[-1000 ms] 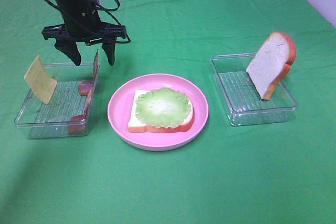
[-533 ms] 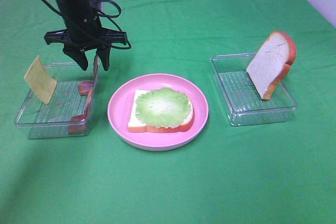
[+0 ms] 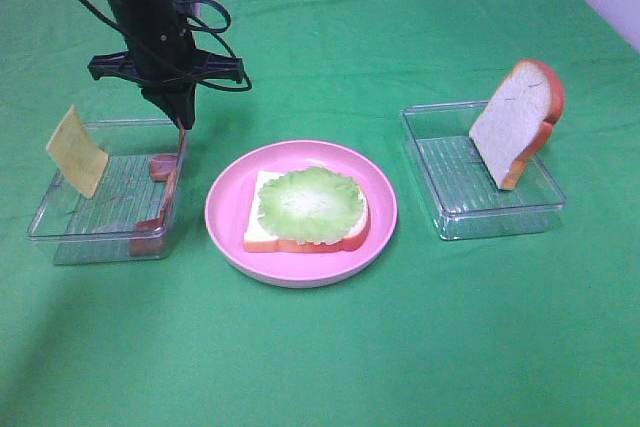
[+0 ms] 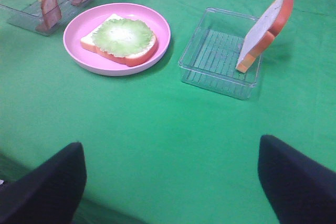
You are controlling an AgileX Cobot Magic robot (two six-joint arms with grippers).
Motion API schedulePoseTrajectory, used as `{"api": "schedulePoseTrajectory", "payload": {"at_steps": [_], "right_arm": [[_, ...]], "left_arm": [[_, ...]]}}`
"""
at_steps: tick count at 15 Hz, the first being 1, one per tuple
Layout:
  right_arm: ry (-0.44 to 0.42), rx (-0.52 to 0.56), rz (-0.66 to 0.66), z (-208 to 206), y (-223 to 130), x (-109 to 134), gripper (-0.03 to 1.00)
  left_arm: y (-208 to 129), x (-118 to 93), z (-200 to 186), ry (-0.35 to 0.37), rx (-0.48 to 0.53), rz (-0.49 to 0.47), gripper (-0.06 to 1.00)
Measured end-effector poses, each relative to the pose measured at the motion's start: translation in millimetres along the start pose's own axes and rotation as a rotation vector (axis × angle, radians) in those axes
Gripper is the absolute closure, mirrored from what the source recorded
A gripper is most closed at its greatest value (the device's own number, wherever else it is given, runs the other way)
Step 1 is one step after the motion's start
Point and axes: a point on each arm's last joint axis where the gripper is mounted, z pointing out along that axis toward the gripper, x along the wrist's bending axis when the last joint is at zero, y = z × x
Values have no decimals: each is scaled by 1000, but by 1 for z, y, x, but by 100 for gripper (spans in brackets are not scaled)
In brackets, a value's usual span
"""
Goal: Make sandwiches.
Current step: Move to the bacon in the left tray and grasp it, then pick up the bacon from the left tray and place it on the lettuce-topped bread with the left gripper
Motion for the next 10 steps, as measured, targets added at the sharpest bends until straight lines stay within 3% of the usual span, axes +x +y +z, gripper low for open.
{"api": "schedulePoseTrajectory", "payload": {"at_steps": [7,10], "right_arm": [[0,0,0,0,0,0,12],[0,0,0,0,0,0,12]], "left_arm": [[3,-3,-22,-17,-24,39,94],[12,-16,-60,-135,-118,60,94]]}}
